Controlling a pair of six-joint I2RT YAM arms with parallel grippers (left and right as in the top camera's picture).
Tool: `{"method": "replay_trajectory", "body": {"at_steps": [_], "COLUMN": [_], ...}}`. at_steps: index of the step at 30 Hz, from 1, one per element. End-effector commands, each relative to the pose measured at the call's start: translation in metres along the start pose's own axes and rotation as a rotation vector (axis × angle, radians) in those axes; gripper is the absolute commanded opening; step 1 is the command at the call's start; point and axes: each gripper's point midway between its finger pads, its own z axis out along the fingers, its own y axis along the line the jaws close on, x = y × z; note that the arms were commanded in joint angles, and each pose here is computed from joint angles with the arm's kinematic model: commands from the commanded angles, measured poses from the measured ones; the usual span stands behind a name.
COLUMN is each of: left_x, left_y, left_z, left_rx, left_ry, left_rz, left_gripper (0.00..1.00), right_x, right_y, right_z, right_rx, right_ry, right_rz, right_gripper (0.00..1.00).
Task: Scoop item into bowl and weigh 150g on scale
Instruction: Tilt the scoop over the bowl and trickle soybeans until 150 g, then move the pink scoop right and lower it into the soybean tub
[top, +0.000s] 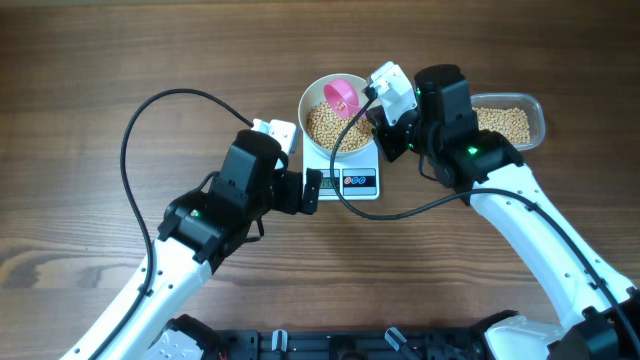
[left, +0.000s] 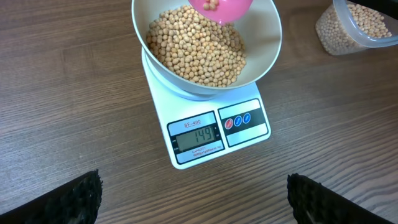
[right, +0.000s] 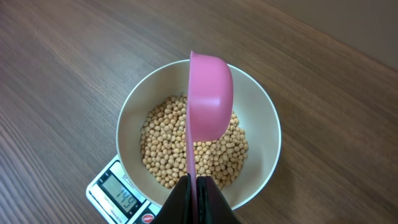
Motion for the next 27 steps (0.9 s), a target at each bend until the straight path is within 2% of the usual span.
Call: {"method": "replay_trajectory", "body": {"at_steps": [1, 17, 19, 23, 27], "left_x": [-0.005, -0.005, -0.005, -0.005, -0.005], "left_y": [-0.005, -0.005, -0.005, -0.005, -0.005], "left_z": [-0.001, -0.001, -0.001, -0.001, -0.001], "left_rx": [0.015, 0.015, 0.014, 0.015, 0.015], "left_ry": [-0.008, -0.009, -0.008, -0.008, -0.009], "left_rz": [0.005, 0.005, 0.005, 0.005, 0.005], "left_gripper": [1.0, 1.0, 1.0, 1.0, 1.0], "right_x": [-0.011, -0.011, -0.013, -0.013, -0.021], "right_y": [0.003, 0.003, 0.002, -0.013, -0.03], "right_z": [-0.007, -0.007, -0.007, -0.011, -0.025], "right_rx": [-0.01, -0.01, -0.01, 0.004, -0.096], "right_ry": [-0.036, -0.036, -0.044, -0.059, -0.12], "right_rz": [0.013, 0.022, 0.074, 0.309, 0.494], "right_gripper": [0.04, 0.04, 0.04, 0.04, 0.04]}}
